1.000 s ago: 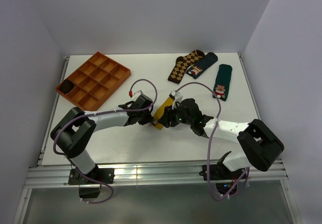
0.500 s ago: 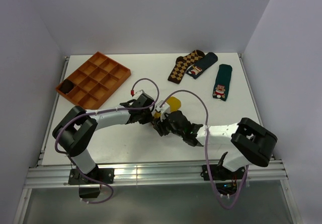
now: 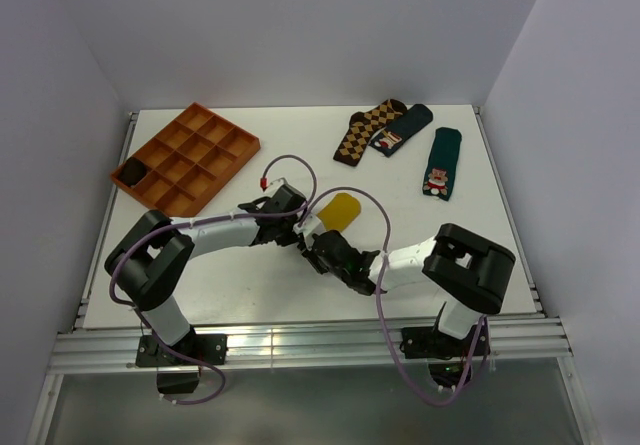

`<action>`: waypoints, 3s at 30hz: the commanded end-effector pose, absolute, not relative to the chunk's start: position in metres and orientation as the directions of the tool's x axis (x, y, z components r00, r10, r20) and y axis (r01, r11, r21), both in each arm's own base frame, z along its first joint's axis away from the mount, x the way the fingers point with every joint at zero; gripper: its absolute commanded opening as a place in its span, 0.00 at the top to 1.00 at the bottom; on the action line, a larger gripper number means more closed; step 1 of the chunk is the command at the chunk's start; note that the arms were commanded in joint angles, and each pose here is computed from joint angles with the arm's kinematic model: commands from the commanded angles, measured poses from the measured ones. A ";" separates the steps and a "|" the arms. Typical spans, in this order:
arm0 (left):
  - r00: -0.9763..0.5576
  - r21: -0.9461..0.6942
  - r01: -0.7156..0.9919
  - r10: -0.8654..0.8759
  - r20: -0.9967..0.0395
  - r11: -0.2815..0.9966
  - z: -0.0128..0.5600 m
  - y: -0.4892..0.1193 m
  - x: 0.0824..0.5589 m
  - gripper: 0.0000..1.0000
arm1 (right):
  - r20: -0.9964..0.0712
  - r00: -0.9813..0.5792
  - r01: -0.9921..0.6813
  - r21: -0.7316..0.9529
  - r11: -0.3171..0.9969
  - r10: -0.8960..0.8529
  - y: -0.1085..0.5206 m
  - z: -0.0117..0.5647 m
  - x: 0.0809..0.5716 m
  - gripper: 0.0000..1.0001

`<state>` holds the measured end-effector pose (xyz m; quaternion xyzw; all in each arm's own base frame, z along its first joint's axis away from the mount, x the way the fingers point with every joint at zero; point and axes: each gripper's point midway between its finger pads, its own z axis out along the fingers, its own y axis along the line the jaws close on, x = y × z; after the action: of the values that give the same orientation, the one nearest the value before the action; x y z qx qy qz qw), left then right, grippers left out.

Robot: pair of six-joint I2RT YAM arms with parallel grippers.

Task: Roll the socks
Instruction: Roll the sock at the center of the board.

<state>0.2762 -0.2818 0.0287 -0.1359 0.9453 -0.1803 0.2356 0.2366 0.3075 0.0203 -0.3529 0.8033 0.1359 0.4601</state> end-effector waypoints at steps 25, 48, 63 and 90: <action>-0.731 -0.637 -0.268 -0.583 -0.353 0.723 0.065 -0.228 0.270 0.30 | -0.689 -0.562 -0.785 0.268 0.559 -0.458 0.334 0.026 0.219 1.00; -0.647 -0.790 -0.177 -0.674 -0.356 0.587 0.068 -0.207 0.248 0.32 | -0.351 -0.883 -0.467 0.714 0.521 -0.310 0.340 0.007 0.233 1.00; -0.656 -0.773 -0.208 -0.672 -0.344 0.599 0.045 -0.219 0.261 0.38 | -0.251 -0.914 -0.393 0.742 0.544 -0.317 0.341 0.004 0.246 1.00; -0.720 -0.652 -0.271 -0.598 -0.351 0.708 0.020 -0.222 0.266 0.95 | -0.520 -0.823 -0.545 0.606 0.580 -0.230 0.330 0.044 0.267 0.63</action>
<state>0.2687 -0.2319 0.0322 -0.2591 0.8572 -0.3390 0.2882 0.2516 0.3384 0.0293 -0.2083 0.8681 0.4357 0.1146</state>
